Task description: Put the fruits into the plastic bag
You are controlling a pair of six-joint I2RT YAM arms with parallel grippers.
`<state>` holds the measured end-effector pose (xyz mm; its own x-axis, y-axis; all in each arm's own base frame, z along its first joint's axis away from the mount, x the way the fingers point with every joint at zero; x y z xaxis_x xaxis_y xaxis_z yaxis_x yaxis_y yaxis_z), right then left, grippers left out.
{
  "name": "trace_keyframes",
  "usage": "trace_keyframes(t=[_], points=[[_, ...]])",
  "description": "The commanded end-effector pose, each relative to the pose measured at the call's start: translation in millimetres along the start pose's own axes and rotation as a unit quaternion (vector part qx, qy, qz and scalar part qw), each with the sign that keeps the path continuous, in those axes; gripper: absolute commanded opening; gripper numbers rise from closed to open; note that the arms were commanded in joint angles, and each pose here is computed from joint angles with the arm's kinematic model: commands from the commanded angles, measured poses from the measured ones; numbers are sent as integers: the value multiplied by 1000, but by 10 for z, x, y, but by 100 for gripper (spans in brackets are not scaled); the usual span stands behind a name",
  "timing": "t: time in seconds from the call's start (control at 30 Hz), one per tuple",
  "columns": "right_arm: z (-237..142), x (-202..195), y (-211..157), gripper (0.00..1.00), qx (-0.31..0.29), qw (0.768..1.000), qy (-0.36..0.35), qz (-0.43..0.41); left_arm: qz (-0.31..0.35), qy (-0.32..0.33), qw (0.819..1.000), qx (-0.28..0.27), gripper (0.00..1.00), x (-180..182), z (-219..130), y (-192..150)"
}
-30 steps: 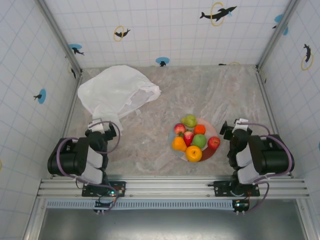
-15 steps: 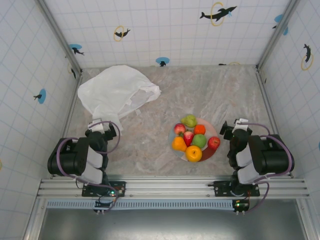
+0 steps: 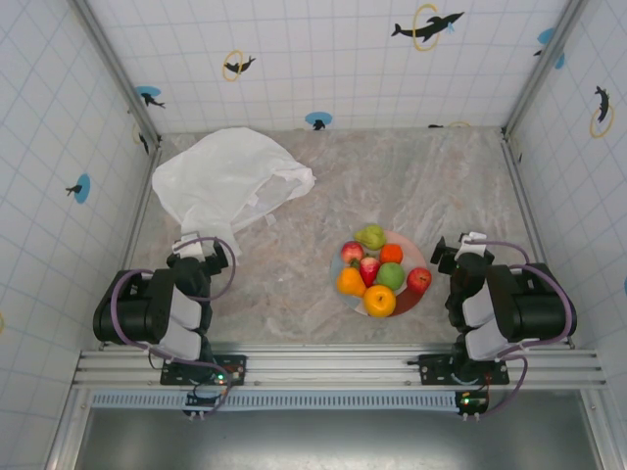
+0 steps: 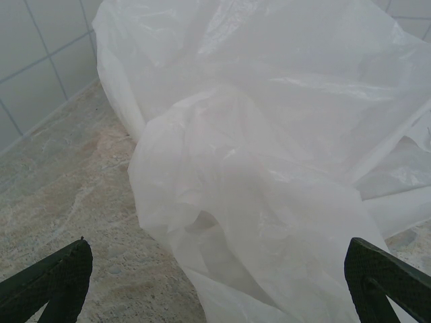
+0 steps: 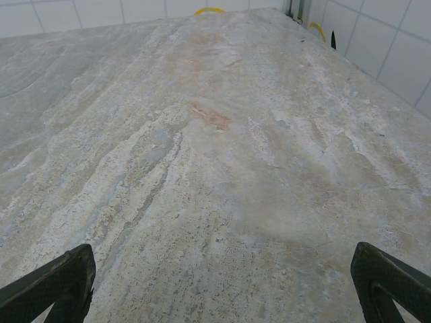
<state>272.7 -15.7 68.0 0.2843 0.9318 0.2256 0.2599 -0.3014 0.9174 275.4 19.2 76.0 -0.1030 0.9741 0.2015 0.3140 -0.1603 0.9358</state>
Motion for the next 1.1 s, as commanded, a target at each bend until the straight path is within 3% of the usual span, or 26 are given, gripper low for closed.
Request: trace_keyframes(t=[0.0,0.5,0.67,0.8,0.9,1.07], points=[[-70,-26,-1,100,-10,1000,-1,-2,0,-2,1000,3,98,0,-33,-34],[-97,-46,142,100,-21,999,-34,-4,-4,10,1000,14,98,45,-3,32],[-169,-148,513,99,-77,992,-76,71,-57,41,996,61,98,135,90,165],[-190,-217,903,100,-84,978,-120,148,-169,60,980,82,98,195,46,311],[-249,-17,1181,100,-86,981,-54,163,-261,34,960,101,98,137,-40,446],[-372,553,1414,100,-50,981,109,154,-325,-55,938,110,98,-70,-194,638]])
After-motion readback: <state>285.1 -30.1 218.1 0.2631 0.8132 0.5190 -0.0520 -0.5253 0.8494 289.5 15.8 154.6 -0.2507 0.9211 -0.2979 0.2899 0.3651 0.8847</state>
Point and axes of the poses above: each hand's point on the last joint's axis, 136 mm out from that joint toward the fingers, its own z axis out along the fingers, its own x axis along the line the jaws close on, y = z × x, the point moved 4 cm from there along -z, back along the fingers, and after that the axes turned 13 degrees about z, right-handed, at the moved point
